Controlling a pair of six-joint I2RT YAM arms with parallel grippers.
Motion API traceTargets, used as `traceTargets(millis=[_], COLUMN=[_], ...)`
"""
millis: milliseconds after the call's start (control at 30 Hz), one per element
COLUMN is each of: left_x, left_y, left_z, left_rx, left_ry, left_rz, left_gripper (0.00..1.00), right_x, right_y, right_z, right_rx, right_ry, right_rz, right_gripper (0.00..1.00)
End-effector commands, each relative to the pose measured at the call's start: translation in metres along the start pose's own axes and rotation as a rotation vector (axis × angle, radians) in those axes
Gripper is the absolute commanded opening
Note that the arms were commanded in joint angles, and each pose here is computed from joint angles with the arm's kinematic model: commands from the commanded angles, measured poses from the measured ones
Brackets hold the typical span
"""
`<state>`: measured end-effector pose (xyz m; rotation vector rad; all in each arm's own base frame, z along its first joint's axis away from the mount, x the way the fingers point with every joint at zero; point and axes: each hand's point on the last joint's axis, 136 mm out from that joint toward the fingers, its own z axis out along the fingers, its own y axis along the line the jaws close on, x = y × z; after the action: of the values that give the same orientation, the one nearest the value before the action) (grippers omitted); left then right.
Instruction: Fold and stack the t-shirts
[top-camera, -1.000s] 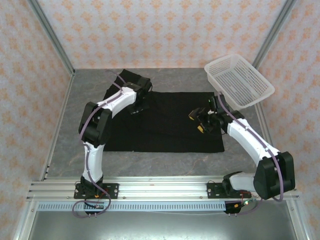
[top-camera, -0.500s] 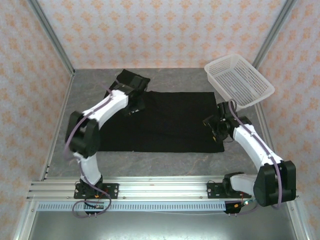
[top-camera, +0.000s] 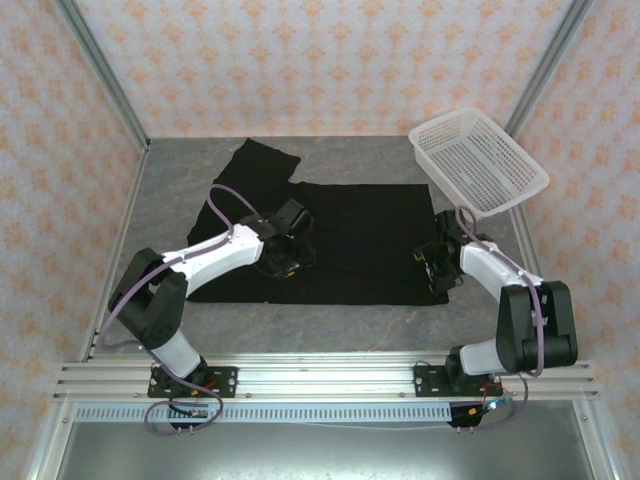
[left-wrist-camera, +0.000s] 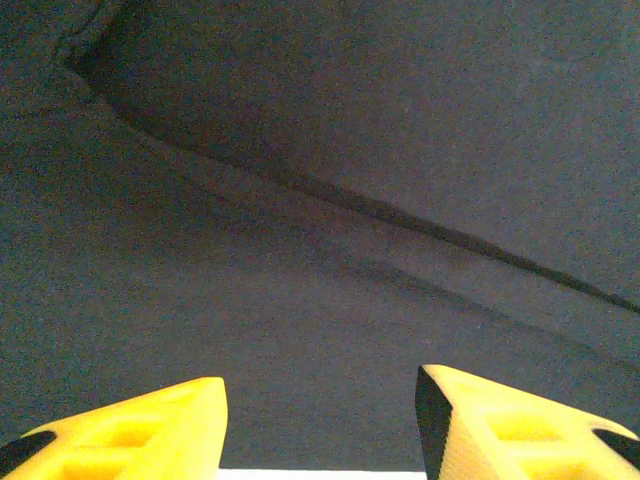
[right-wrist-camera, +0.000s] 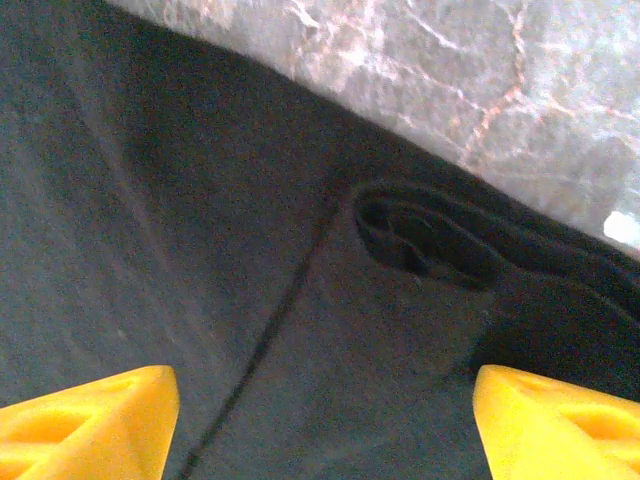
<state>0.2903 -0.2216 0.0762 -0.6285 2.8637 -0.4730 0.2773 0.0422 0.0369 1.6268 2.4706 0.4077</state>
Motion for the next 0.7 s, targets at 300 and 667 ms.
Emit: traceTargets(millis=[300, 667], left_x=[-0.012, -0.026], left_y=[0.004, 0.025], left_z=[-0.02, -0.022], left_rx=[-0.006, -0.054], left_ry=[-0.08, -0.099], left_rz=[-0.001, -0.053], left_gripper=[0.51, 0.43], right_x=[-0.048, -0.052], right_y=[0.05, 0.051], right_z=[0.002, -0.044], right_rx=[-0.052, -0.085], right_ry=[-0.07, -0.146], right_rz=[0.1, -0.04], right_gripper=[0.44, 0.41])
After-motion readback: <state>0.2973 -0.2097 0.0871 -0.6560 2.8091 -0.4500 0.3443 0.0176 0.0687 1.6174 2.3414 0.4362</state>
